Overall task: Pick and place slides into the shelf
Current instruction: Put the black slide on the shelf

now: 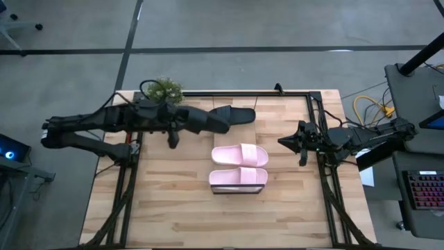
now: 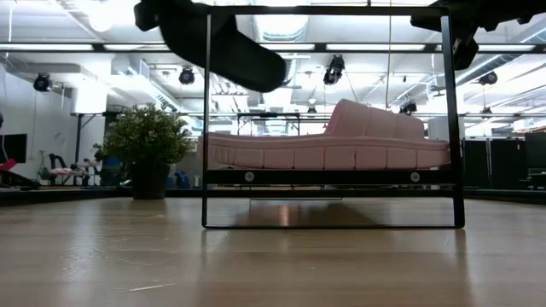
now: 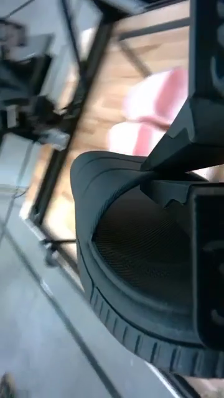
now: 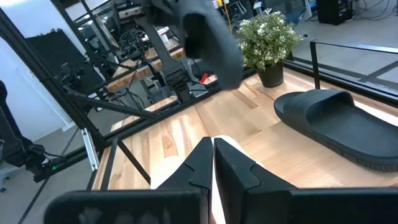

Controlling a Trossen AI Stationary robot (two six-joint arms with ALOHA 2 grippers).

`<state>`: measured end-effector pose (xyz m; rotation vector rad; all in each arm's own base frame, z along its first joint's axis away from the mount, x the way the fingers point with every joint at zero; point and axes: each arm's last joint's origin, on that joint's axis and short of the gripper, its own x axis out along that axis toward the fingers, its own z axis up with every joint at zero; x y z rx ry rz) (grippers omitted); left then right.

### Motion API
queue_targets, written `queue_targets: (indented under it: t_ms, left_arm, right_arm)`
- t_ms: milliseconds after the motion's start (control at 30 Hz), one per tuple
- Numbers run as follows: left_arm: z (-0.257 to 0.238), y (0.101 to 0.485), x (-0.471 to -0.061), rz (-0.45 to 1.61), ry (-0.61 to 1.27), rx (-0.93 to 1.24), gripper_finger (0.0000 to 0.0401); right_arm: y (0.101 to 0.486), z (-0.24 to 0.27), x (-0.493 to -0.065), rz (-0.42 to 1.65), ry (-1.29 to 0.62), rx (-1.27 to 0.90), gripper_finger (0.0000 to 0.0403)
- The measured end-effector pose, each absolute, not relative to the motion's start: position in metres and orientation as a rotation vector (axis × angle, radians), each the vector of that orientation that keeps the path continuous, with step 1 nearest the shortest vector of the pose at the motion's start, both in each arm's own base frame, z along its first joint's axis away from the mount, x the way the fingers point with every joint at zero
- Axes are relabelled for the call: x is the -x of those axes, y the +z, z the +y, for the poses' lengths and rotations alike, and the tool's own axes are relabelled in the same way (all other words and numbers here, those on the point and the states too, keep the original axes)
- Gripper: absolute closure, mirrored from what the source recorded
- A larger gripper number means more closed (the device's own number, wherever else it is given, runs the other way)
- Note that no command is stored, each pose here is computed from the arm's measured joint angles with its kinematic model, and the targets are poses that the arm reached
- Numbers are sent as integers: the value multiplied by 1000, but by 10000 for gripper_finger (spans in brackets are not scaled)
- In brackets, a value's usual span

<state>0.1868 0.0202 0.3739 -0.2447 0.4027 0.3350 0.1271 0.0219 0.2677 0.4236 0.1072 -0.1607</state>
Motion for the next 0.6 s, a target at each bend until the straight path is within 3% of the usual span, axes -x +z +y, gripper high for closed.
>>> queue_targets:
  t_ms: [267,600]
  left_arm:
    - [26,371,-220,258,365,356,401]
    - [31,348,-265,238,365,519,401]
  right_arm:
    - [268,22,-127,107,-161,-423,394]
    - [268,22,-127,107,-161,-423,394]
